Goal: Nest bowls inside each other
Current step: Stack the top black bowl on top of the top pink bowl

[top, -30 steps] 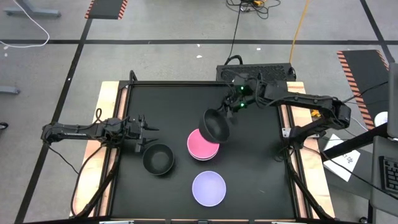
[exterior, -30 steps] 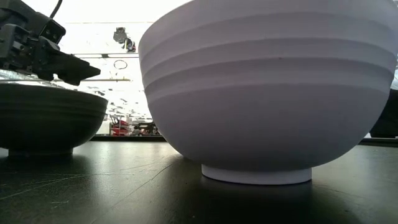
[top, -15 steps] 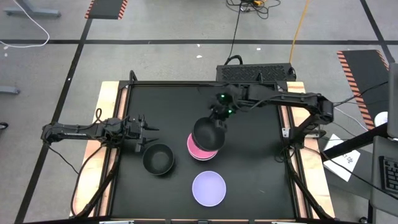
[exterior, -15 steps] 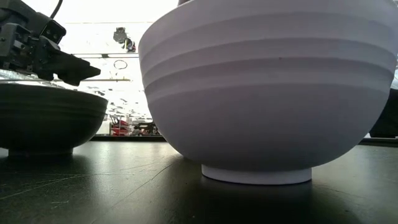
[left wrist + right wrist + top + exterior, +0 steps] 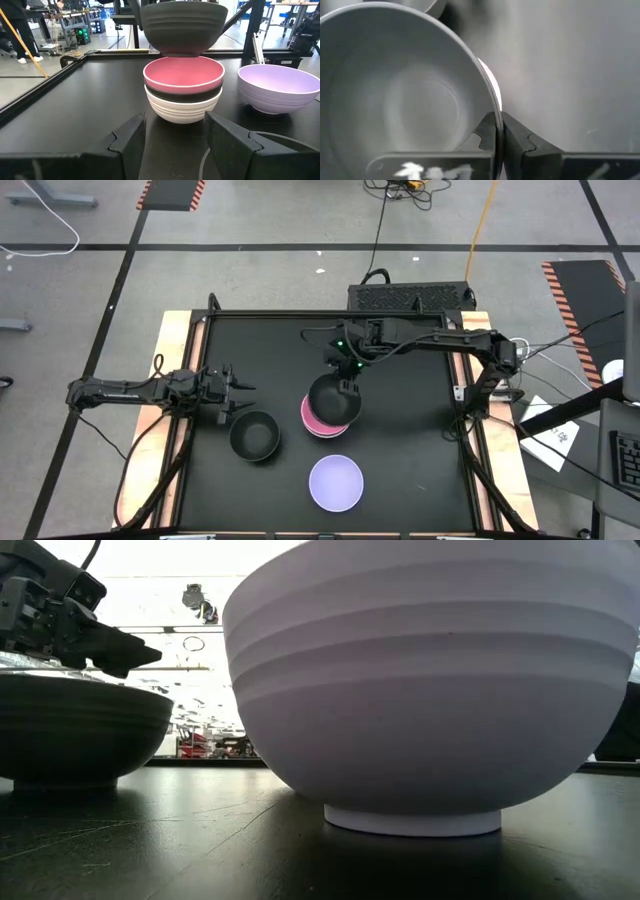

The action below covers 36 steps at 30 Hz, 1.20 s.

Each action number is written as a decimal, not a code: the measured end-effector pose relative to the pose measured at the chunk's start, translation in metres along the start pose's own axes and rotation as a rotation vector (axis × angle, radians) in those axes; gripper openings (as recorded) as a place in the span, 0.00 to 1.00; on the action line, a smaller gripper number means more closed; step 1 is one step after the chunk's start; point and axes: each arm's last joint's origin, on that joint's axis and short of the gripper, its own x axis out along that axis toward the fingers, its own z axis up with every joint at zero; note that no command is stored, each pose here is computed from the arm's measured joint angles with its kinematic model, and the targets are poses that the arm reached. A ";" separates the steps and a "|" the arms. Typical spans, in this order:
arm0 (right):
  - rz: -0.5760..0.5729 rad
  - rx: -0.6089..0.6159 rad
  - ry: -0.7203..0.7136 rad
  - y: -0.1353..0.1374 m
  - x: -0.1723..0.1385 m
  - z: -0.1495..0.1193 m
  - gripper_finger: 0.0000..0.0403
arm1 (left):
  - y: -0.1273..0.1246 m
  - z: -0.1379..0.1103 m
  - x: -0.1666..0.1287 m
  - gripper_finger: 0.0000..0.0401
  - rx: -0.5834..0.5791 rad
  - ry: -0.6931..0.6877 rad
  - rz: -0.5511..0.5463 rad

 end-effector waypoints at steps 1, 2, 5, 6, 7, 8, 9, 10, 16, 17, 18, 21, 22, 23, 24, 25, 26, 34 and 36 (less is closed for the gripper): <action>0.003 -0.001 0.006 0.001 0.001 0.001 0.00 | 0.000 0.000 0.000 0.50 0.004 0.000 0.000; 0.004 -0.004 0.007 0.002 0.002 0.002 0.00 | 0.000 0.000 0.000 0.50 0.004 0.000 0.000; 0.010 -0.019 0.018 0.005 0.010 0.003 0.00 | 0.000 0.000 0.000 0.50 0.003 0.000 0.000; 0.013 -0.024 0.013 0.006 0.012 0.004 0.00 | 0.000 0.000 0.000 0.50 0.003 0.000 0.000; 0.014 -0.028 0.016 0.007 0.015 0.004 0.00 | 0.000 0.000 0.000 0.50 0.003 0.000 0.000; 0.016 -0.030 0.028 0.007 0.018 0.004 0.00 | 0.000 0.000 0.000 0.50 0.003 0.000 0.000; 0.017 -0.034 0.038 0.007 0.021 0.004 0.00 | 0.000 0.000 0.000 0.50 0.003 0.000 0.000; 0.018 -0.037 0.043 0.007 0.024 0.004 0.00 | 0.000 0.000 0.000 0.50 0.002 0.000 0.000; 0.020 -0.026 0.124 0.004 0.043 -0.001 0.00 | 0.000 0.000 0.000 0.50 0.000 0.000 -0.001; 0.019 -0.023 0.140 0.004 0.044 -0.003 0.00 | 0.000 0.000 0.000 0.50 0.000 0.001 -0.001; 0.019 -0.021 0.159 0.004 0.046 -0.004 0.00 | 0.000 0.000 0.000 0.50 0.000 0.001 -0.001; 0.020 -0.015 0.194 0.004 0.049 -0.007 0.00 | 0.000 0.000 0.000 0.50 0.000 0.003 -0.001; 0.017 -0.014 0.205 0.004 0.049 -0.008 0.00 | 0.000 0.000 0.000 0.50 0.000 0.004 -0.001; 0.014 -0.012 0.212 0.004 0.049 -0.009 0.00 | 0.000 0.000 0.000 0.50 0.000 0.004 -0.001; 0.001 -0.009 0.213 0.004 0.048 -0.009 0.00 | 0.000 0.000 0.000 0.50 0.000 0.004 -0.002; -0.020 -0.005 0.210 0.003 0.048 -0.009 0.00 | 0.000 0.000 0.000 0.50 0.000 0.004 -0.002; -0.040 -0.002 0.210 0.003 0.048 -0.009 0.00 | 0.000 0.000 0.000 0.50 0.000 0.004 -0.001; -0.104 0.015 0.275 0.001 0.044 -0.015 0.00 | 0.000 0.000 0.000 0.50 -0.001 0.005 -0.002; -0.124 0.021 0.287 0.000 0.044 -0.016 0.00 | 0.000 0.000 0.000 0.50 -0.003 0.005 -0.002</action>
